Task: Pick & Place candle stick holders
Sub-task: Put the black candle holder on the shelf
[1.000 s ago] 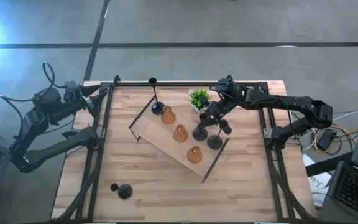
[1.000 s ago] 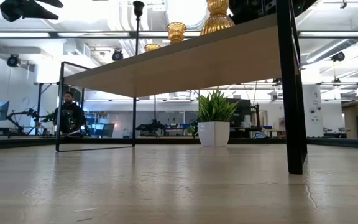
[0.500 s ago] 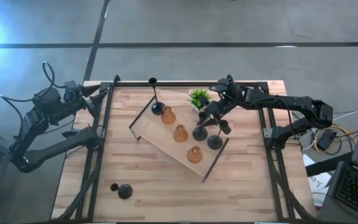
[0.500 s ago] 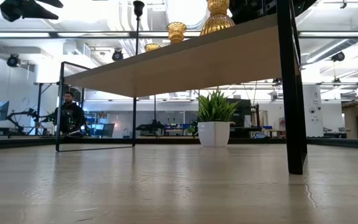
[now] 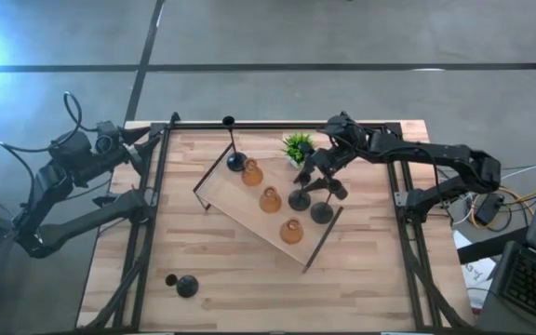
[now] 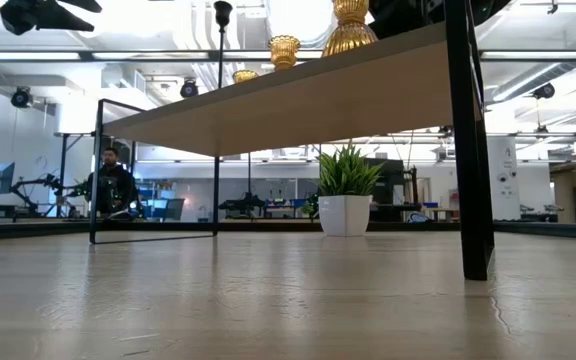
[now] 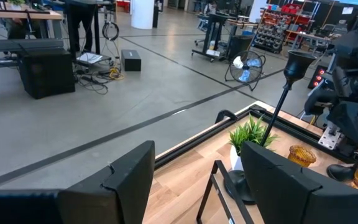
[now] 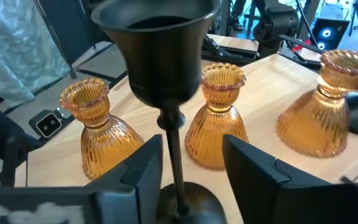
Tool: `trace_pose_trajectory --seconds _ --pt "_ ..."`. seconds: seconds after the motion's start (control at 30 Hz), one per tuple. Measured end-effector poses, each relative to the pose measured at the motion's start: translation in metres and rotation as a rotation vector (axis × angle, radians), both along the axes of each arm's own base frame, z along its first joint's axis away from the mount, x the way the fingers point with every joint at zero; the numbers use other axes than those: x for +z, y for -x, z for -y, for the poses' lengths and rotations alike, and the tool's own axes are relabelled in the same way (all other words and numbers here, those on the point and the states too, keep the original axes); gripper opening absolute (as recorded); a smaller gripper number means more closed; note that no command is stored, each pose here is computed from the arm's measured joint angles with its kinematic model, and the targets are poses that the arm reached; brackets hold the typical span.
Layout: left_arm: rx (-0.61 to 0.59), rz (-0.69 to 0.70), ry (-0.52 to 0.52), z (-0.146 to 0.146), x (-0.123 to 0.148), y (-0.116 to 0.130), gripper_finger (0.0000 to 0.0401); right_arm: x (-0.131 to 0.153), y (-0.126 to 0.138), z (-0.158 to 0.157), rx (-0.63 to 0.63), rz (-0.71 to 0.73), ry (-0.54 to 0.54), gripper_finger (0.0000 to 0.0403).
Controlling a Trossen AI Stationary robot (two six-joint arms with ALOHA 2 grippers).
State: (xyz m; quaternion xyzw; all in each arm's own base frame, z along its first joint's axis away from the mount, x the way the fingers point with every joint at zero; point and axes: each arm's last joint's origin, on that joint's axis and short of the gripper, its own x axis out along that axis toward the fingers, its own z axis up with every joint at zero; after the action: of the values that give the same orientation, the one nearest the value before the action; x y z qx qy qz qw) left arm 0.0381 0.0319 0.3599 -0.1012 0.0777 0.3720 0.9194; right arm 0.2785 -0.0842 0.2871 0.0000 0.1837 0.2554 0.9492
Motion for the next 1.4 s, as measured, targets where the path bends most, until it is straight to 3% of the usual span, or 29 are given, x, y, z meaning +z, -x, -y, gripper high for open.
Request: trace_pose_trajectory --seconds 0.2,0.43,0.67,0.83,1.0,1.2,1.4 --pt "0.0 0.0 0.0 0.0 0.0 0.0 0.0243 0.006 0.011 0.002 -0.021 -0.022 -0.009 0.0187" --pt "0.0 0.0 0.0 0.0 0.0 0.0 0.0243 0.019 0.036 0.01 -0.084 -0.035 -0.011 0.0188" --pt "0.0 0.0 0.0 0.0 0.0 0.0 0.0243 0.035 0.079 0.02 -0.22 -0.054 0.047 0.0175" --pt "0.0 0.0 0.0 0.0 0.0 0.0 0.0243 0.052 0.123 0.023 -0.373 -0.056 0.026 0.0164" --pt "0.0 0.0 0.0 0.0 0.0 0.0 0.0243 0.074 0.172 -0.004 -0.497 0.017 0.003 0.0121" --pt "0.0 0.0 0.0 0.0 0.0 0.0 0.0243 0.086 0.215 -0.052 -0.519 0.099 -0.102 0.002" --pt "0.0 0.0 0.0 0.0 0.0 0.0 0.0243 0.067 0.241 -0.072 -0.713 0.073 -0.114 0.0008"
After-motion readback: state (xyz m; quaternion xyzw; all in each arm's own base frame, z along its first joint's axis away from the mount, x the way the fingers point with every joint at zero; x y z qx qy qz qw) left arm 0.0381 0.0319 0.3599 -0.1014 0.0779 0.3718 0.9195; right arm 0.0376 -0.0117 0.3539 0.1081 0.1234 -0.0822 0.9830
